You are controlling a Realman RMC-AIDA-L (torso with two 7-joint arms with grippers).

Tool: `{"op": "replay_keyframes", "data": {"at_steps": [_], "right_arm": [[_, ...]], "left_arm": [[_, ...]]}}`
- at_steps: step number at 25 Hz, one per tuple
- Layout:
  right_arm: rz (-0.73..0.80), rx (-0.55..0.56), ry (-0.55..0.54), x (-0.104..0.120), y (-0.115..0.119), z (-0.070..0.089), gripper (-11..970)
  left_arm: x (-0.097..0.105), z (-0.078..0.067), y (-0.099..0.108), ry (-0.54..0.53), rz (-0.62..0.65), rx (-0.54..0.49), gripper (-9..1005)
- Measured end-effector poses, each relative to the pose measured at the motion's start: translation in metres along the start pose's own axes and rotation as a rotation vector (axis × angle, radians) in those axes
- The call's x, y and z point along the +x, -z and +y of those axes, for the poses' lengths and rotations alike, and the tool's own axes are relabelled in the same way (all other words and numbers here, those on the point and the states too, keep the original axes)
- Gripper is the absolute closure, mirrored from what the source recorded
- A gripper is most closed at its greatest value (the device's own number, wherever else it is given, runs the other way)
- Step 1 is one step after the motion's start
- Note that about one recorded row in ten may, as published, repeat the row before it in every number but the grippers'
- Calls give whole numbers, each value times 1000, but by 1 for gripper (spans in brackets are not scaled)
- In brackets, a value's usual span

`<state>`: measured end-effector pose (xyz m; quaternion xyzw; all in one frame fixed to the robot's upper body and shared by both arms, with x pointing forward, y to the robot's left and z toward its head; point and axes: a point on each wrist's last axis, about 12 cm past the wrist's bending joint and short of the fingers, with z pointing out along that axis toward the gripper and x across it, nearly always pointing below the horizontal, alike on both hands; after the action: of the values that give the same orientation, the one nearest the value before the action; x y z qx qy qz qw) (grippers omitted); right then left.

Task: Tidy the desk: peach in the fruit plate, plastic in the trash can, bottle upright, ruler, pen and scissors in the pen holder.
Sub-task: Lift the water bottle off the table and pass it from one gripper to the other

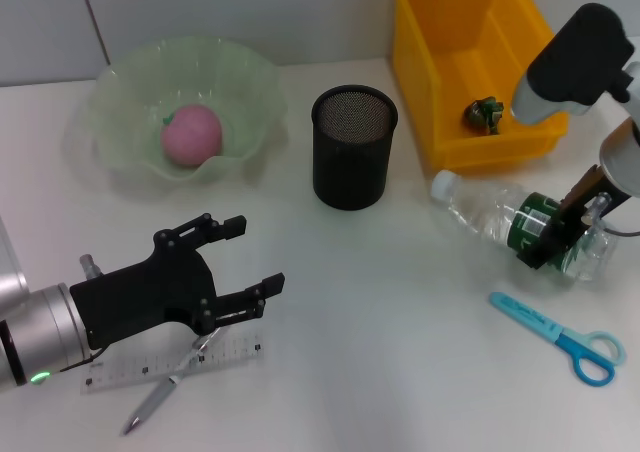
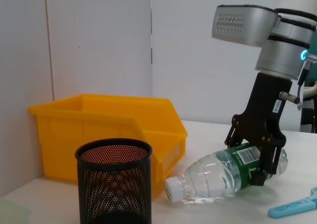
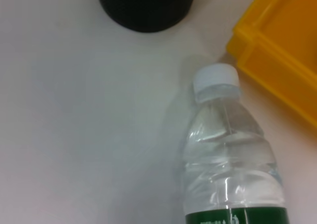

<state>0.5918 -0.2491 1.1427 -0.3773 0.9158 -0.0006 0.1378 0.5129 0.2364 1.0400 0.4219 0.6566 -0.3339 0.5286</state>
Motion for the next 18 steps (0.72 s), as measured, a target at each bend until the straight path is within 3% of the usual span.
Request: {"op": "replay_keyframes", "data": {"at_steps": [18], "right_arm": [[-159, -64, -34, 28, 23, 6, 185]], "left_arm": [[-1, 0, 0, -4, -3, 1, 166]]}}
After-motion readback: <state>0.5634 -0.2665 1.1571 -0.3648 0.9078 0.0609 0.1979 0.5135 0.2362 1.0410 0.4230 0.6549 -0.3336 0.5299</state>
